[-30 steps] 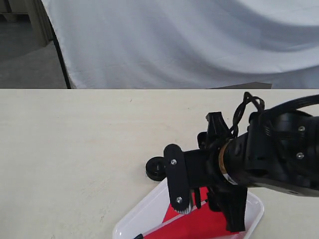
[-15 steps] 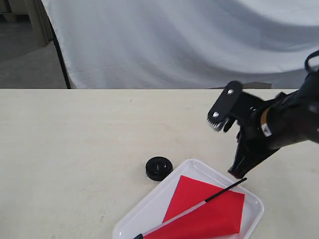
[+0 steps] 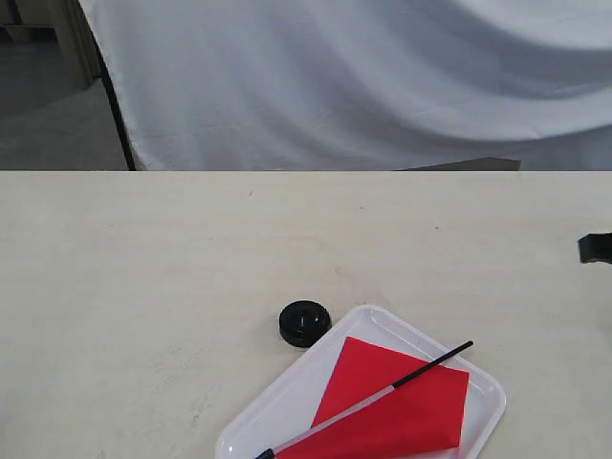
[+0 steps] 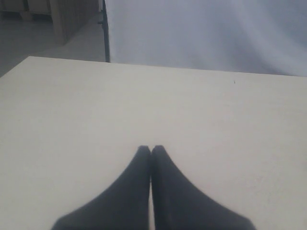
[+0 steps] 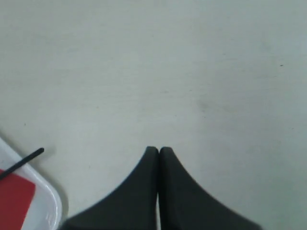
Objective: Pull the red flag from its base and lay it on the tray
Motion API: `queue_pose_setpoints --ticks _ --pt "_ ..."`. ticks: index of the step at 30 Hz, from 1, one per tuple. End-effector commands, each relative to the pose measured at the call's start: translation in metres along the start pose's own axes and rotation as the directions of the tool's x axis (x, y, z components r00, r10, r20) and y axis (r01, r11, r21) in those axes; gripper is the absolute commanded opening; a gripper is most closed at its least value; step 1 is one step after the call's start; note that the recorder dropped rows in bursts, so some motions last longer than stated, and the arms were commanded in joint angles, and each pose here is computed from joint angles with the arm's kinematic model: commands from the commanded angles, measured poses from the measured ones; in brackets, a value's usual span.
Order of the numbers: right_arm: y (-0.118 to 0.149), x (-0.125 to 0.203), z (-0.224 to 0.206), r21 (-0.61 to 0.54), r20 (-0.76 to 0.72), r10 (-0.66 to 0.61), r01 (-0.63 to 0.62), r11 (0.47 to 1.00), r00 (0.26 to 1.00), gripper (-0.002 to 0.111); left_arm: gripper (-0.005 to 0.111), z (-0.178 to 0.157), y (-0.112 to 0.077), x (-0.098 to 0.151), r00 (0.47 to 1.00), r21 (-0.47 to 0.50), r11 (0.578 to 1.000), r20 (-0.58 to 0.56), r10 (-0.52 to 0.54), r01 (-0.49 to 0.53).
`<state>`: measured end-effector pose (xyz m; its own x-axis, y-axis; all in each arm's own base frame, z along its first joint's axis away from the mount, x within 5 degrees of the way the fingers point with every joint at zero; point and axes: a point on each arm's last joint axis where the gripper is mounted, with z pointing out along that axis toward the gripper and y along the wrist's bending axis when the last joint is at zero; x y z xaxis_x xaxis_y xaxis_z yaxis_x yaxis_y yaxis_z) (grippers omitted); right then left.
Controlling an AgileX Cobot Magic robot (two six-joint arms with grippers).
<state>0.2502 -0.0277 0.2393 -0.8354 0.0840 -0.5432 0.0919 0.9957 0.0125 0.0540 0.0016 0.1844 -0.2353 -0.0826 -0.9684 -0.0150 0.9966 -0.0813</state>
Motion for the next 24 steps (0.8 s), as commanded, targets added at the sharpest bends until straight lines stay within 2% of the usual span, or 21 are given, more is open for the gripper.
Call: queue_pose_setpoints --ticks 1,7,13,16,22,24 --pt "-0.008 0.014 -0.037 0.001 0.266 0.107 -0.112 0.994 0.958 -0.001 0.000 0.000 0.000 0.001 1.000 0.004 1.000 0.001 0.004 -0.004" --pt "0.000 0.046 -0.089 -0.037 0.591 0.098 -0.095 0.995 0.800 -0.001 0.000 0.000 0.000 0.001 1.000 0.004 1.000 0.001 0.004 -0.004" --pt "0.010 0.089 -0.130 -0.098 0.835 0.092 -0.017 0.995 0.542 -0.001 0.000 0.000 0.000 0.001 1.000 0.004 1.000 0.001 0.004 -0.004" --pt "0.011 0.111 -0.143 -0.125 0.908 0.102 0.030 0.992 0.407 -0.001 0.000 0.000 0.000 0.001 1.000 0.004 1.000 0.001 0.004 -0.004" --pt "0.010 0.143 -0.171 -0.154 0.968 0.130 0.103 0.983 0.212 -0.001 0.000 0.000 0.000 0.001 1.000 0.004 1.000 0.001 0.004 -0.004" --pt "0.009 0.151 -0.177 -0.160 0.976 0.139 0.114 0.980 0.169 -0.001 0.000 0.000 0.000 0.001 1.000 0.004 1.000 0.001 0.004 -0.004"
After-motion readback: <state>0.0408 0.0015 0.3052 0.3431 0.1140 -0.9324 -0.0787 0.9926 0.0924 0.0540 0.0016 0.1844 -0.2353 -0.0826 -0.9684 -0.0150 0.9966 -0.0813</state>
